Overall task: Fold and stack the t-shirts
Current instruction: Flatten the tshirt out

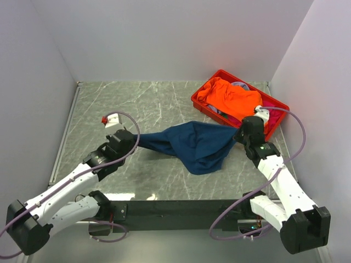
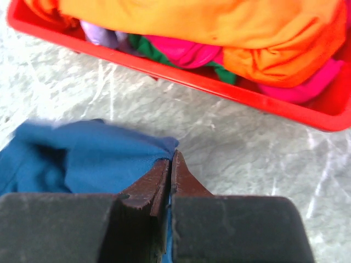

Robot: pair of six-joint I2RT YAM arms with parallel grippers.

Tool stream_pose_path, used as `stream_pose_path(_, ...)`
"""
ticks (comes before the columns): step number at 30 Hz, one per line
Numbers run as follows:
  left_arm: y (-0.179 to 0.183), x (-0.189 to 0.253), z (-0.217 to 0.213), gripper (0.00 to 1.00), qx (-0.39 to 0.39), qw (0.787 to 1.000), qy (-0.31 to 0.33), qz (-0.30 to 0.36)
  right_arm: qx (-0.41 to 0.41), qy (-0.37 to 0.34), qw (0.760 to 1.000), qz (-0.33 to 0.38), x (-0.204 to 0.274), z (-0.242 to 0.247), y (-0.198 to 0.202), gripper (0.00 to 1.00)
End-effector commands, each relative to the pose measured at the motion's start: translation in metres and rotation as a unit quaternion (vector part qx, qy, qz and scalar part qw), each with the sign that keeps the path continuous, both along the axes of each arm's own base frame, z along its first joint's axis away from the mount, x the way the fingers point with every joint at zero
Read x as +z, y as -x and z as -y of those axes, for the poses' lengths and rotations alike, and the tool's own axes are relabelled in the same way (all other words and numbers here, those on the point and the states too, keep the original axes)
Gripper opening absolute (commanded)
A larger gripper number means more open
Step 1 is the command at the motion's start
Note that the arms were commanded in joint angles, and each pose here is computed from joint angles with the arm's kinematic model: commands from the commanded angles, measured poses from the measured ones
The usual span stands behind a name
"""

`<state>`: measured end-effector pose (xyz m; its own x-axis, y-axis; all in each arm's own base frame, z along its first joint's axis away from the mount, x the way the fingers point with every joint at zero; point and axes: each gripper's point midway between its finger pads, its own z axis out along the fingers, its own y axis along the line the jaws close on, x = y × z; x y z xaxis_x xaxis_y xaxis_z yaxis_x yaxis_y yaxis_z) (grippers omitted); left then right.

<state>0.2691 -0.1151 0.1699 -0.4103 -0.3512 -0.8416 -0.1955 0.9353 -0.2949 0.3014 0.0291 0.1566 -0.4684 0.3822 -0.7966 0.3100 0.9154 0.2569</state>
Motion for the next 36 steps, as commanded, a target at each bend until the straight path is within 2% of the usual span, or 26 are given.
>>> stream_pose_path(1, 0.003, -0.01, -0.004, 0.01, -0.016, 1.0, -0.017, -0.013, -0.032, 0.023, 0.999, 0.021, 0.02, 0.016, -0.003, 0.0)
stream_pose_path(3, 0.003, -0.019, -0.005, 0.01, -0.013, 0.999, -0.025, -0.027, -0.026, 0.03, 0.999, 0.016, 0.021, 0.016, -0.003, 0.04)
stream_pose_path(4, 0.002, -0.027, -0.008, 0.01, -0.007, 0.998, -0.038, -0.039, -0.02, 0.028, 0.999, 0.014, 0.02, 0.014, -0.004, 0.17)
stream_pose_path(5, 0.001, -0.029, -0.009, 0.01, -0.003, 0.998, -0.044, -0.044, -0.006, 0.024, 1.0, 0.014, 0.02, 0.008, -0.004, 0.26)
stream_pose_path(6, 0.002, -0.034, -0.009, 0.01, -0.003, 0.997, -0.05, -0.053, 0.005, 0.02, 1.0, 0.019, 0.021, 0.002, -0.003, 0.44)
stream_pose_path(7, 0.001, -0.035, -0.008, 0.01, -0.005, 0.997, -0.049, -0.054, 0.026, 0.015, 0.999, 0.025, 0.023, -0.01, -0.002, 0.5)
stream_pose_path(9, 0.0, -0.033, -0.004, 0.01, -0.014, 0.998, -0.041, -0.05, 0.054, 0.009, 0.998, 0.044, 0.029, -0.028, -0.001, 0.61)
stream_pose_path(12, 0.0, -0.031, -0.004, 0.01, -0.014, 0.998, -0.038, -0.046, 0.14, -0.007, 0.987, 0.073, 0.042, -0.081, 0.005, 0.68)
stream_pose_path(16, 0.001, -0.03, -0.003, 0.01, -0.016, 0.998, -0.034, -0.048, 0.271, -0.084, 0.954, 0.099, 0.049, -0.157, 0.008, 0.68)
stream_pose_path(19, 0.003, -0.033, -0.002, 0.01, -0.019, 0.998, -0.029, -0.052, 0.304, -0.077, 0.947, 0.066, 0.033, -0.19, 0.003, 0.66)
stream_pose_path(20, 0.003, -0.034, -0.003, 0.01, -0.018, 0.998, -0.028, -0.053, 0.326, -0.072, 0.94, 0.07, 0.04, -0.209, 0.004, 0.66)
stream_pose_path(21, 0.003, -0.034, -0.002, 0.01, -0.019, 0.998, -0.026, -0.053, 0.337, -0.062, 0.938, 0.046, 0.023, -0.221, 0.002, 0.66)
stream_pose_path(23, 0.003, -0.035, -0.001, 0.01, -0.021, 0.998, -0.024, -0.055, 0.352, -0.057, 0.933, 0.045, 0.027, -0.242, -0.005, 0.65)
stream_pose_path(24, 0.004, -0.035, -0.002, 0.01, -0.021, 0.998, -0.024, -0.056, 0.366, -0.049, 0.929, 0.023, 0.009, -0.256, -0.004, 0.65)
stream_pose_path(26, 0.003, -0.036, -0.001, 0.01, -0.022, 0.998, -0.022, -0.056, 0.38, -0.054, 0.923, 0.025, 0.011, -0.275, -0.01, 0.65)
stream_pose_path(28, 0.003, -0.037, -0.001, 0.01, -0.022, 0.998, -0.021, -0.058, 0.396, -0.047, 0.917, 0.0, -0.009, -0.293, -0.01, 0.65)
stream_pose_path(36, 0.002, -0.038, 0.0, 0.01, -0.029, 0.998, -0.021, -0.061, 0.395, -0.007, 0.916, -0.065, -0.065, -0.317, -0.023, 0.64)
